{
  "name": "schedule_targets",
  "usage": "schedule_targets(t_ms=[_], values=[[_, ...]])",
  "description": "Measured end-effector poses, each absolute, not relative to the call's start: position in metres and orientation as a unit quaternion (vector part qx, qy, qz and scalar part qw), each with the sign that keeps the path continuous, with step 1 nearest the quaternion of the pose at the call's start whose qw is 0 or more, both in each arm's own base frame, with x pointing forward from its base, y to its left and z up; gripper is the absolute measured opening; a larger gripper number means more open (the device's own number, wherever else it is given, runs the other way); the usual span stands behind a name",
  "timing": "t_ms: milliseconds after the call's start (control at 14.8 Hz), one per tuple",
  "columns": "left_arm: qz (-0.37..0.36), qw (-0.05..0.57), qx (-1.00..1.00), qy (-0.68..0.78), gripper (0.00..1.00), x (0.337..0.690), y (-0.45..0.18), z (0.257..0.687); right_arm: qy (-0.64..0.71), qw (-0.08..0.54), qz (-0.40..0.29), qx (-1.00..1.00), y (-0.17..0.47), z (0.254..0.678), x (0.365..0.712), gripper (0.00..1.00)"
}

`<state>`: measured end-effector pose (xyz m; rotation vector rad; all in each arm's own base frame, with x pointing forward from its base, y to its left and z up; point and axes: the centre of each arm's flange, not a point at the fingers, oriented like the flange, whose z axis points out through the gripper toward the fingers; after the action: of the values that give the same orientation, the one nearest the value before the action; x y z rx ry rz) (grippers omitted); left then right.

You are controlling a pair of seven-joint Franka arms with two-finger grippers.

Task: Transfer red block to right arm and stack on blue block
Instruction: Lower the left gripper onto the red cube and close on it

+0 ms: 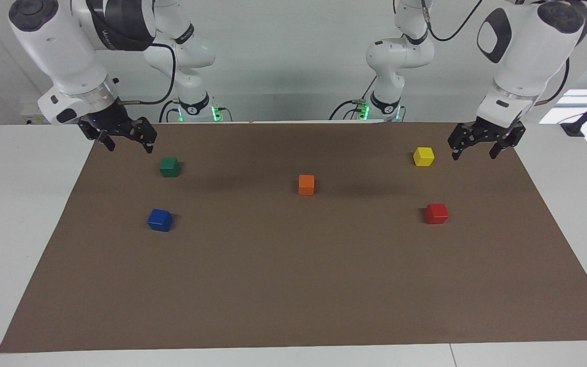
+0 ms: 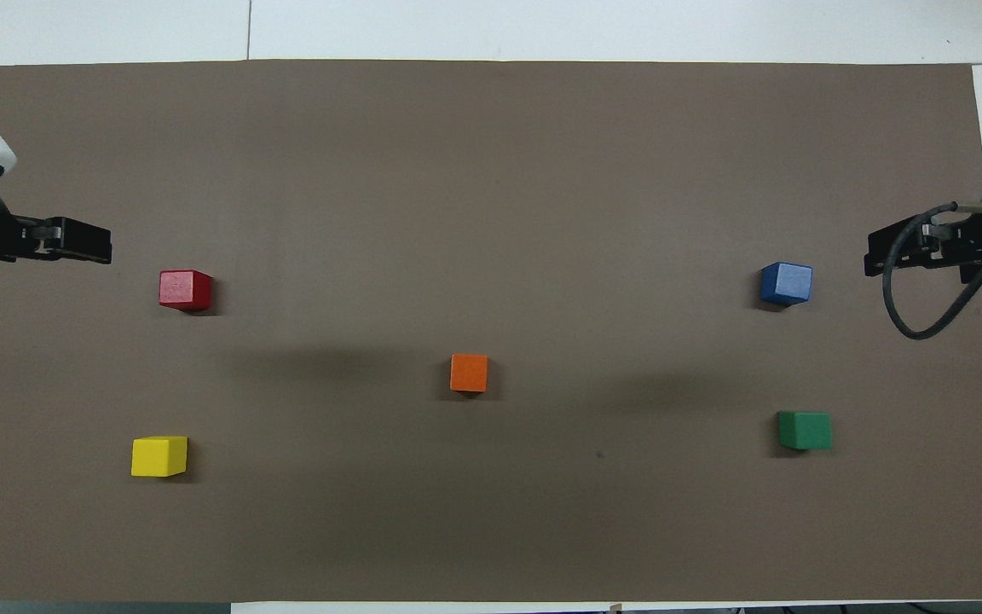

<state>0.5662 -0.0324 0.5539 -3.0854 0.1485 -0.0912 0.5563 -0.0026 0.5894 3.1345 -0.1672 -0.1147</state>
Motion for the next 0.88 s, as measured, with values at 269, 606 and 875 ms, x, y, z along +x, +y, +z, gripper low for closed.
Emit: schedule_targets(t_ms=[269,606,875], values=[[-0.029,0.021,-0.998,0.05,1.0,0.586,-0.031,0.473,-0.053,0.0,-0.037,0.998,-0.003,0.589,0.556,1.0],[-0.039,0.014,-0.998,0.036,1.0,0.591,-0.008,0.381,-0.057,0.0,-0.036,0.998,-0.009,0.59,0.556,1.0],[-0.04,0.012,-0.999,0.035,1.0,0.574,-0.005,0.342,0.016,-0.03,-0.023,0.999,-0.03,0.591,0.558,1.0]])
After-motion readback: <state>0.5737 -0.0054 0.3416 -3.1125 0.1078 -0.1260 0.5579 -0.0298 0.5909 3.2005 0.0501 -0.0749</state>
